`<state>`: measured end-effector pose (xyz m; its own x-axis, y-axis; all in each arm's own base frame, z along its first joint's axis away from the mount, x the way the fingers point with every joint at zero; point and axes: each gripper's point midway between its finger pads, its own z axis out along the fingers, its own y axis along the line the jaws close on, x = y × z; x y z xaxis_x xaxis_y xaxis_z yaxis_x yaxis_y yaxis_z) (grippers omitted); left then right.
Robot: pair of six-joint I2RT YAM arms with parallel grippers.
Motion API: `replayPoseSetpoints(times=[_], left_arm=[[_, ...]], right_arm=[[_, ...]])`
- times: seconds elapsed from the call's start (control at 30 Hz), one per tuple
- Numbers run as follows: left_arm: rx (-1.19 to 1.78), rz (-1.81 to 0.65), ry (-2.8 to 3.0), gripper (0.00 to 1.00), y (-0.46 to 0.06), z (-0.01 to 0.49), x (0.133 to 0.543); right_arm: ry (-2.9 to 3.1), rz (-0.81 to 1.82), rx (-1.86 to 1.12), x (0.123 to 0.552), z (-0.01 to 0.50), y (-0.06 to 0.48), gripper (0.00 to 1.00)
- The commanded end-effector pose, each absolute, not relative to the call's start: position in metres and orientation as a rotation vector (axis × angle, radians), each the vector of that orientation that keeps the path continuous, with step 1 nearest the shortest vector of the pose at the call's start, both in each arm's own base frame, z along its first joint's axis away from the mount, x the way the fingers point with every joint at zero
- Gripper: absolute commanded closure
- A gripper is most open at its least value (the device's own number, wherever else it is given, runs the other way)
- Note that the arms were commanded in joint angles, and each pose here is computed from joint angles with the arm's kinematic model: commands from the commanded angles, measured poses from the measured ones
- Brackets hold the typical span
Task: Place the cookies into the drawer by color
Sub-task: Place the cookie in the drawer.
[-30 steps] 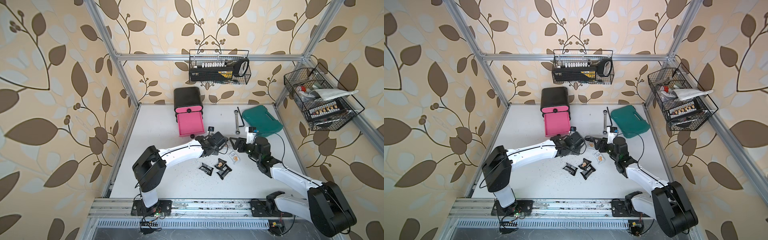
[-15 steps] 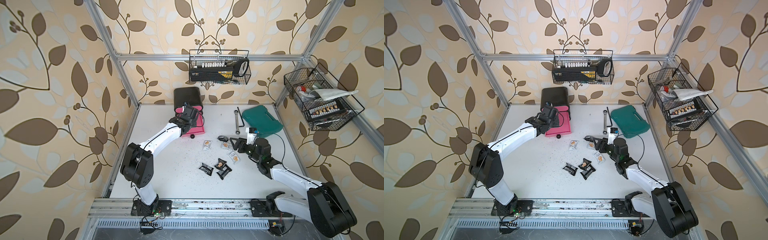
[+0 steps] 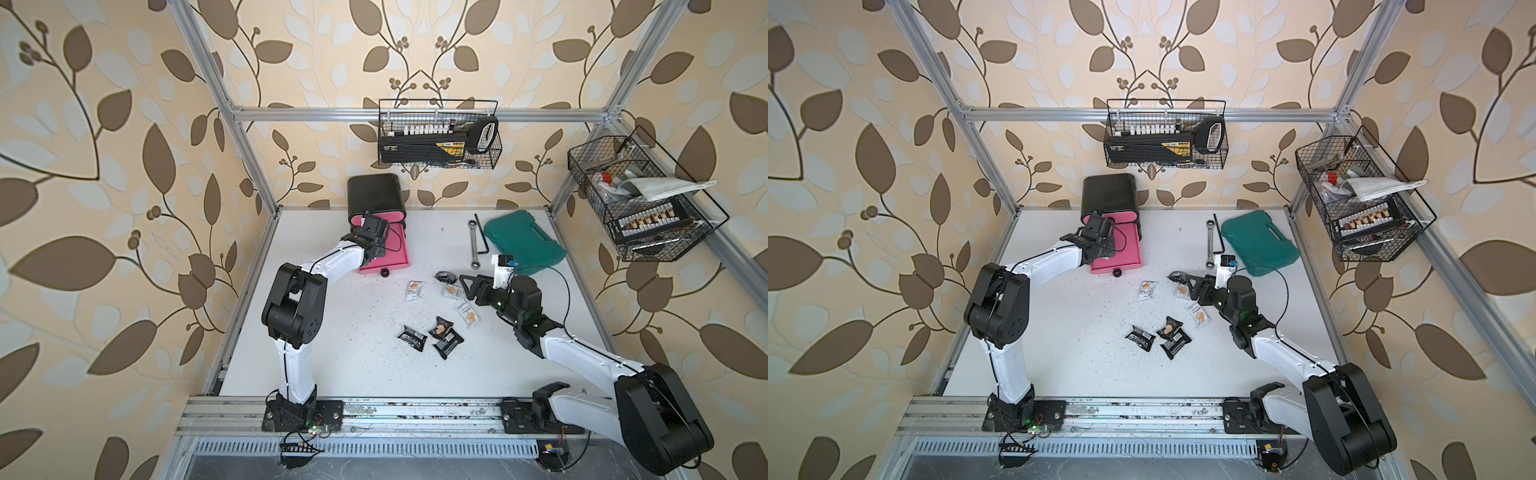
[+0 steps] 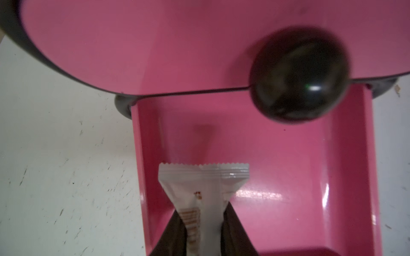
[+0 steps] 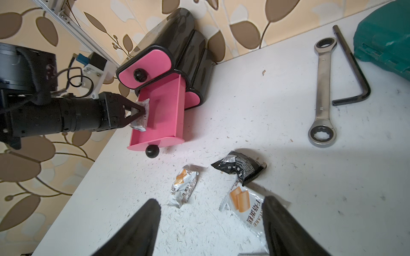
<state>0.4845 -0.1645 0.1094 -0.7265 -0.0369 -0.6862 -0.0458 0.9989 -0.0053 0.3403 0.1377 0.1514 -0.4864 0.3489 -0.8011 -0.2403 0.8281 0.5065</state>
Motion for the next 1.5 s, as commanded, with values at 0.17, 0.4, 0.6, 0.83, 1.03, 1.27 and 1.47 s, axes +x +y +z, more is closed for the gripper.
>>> replayPoseSetpoints(times=[0.17, 0.4, 0.6, 0.83, 1.03, 1.27, 1.47], left_arm=[[-0.063, -0.090, 2.361, 0.55, -0.168, 0.119, 0.495], [-0.069, -0.307, 2.281, 0.41, -0.188, 0.174, 0.468], [0.029, -0.417, 2.189, 0.33, -0.229, 0.224, 0.415], [0.065, -0.516, 2.236, 0.37, -0.305, 0.210, 0.337], [0.095, -0.549, 2.345, 0.36, -0.385, 0.167, 0.287], [0.028, -0.529, 2.451, 0.33, -0.432, 0.115, 0.270], [0.017, -0.501, 2.547, 0.29, -0.456, 0.079, 0.270]], right_arm=[[1.947, 0.685, 0.072, 0.340, 0.150, 0.138, 0.25], [1.943, 0.681, 0.077, 0.340, 0.151, 0.137, 0.25], [1.935, 0.662, 0.097, 0.340, 0.151, 0.132, 0.25], [1.941, 0.533, 0.222, 0.339, 0.146, 0.106, 0.25], [1.934, 0.325, 0.456, 0.333, 0.139, 0.060, 0.25], [1.855, 0.104, 0.767, 0.314, 0.133, 0.006, 0.25], [1.820, 0.069, 0.836, 0.304, 0.135, -0.005, 0.25]])
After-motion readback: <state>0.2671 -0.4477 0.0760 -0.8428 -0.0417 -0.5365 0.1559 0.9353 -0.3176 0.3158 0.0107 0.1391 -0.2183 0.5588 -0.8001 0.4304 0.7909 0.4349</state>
